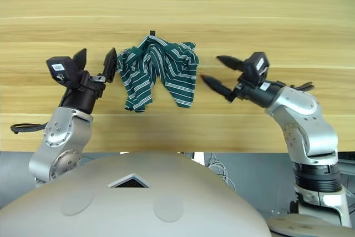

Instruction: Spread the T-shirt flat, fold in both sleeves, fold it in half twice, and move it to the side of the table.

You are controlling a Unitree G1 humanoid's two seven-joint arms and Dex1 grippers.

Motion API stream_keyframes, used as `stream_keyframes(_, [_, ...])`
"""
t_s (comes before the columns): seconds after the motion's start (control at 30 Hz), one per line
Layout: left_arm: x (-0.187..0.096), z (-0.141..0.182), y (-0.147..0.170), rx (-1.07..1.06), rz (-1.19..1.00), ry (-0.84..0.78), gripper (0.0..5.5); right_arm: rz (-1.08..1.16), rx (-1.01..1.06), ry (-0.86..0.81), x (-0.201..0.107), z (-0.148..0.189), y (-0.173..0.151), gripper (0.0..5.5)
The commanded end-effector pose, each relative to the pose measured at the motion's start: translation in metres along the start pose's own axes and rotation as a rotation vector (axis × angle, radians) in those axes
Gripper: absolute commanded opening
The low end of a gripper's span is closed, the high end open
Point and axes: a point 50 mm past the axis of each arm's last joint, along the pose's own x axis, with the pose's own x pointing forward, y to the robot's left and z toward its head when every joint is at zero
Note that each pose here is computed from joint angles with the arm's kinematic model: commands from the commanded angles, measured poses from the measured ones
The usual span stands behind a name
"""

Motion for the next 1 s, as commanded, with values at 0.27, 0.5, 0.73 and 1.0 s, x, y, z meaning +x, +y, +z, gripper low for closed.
stream_keyframes(0.27, [0.013,-0.013,0.001,0.038,0.042,0.128,4.1,-0.149,0.098,0.083,0.024,-0.011,-0.011,3.77])
stream_keyframes(0.5, [0.028,-0.024,0.007,0.037,0.038,0.173,4.1,-0.2,0.139,0.09,0.045,-0.019,-0.014,3.77])
stream_keyframes(0.73, [0.033,-0.026,0.0,0.049,-0.009,0.177,4.13,-0.208,0.233,0.067,0.057,-0.017,-0.016,2.87])
stream_keyframes(1.0, [0.032,-0.03,0.0,0.047,-0.034,0.198,4.13,-0.264,0.281,0.074,0.062,-0.019,-0.023,1.46])
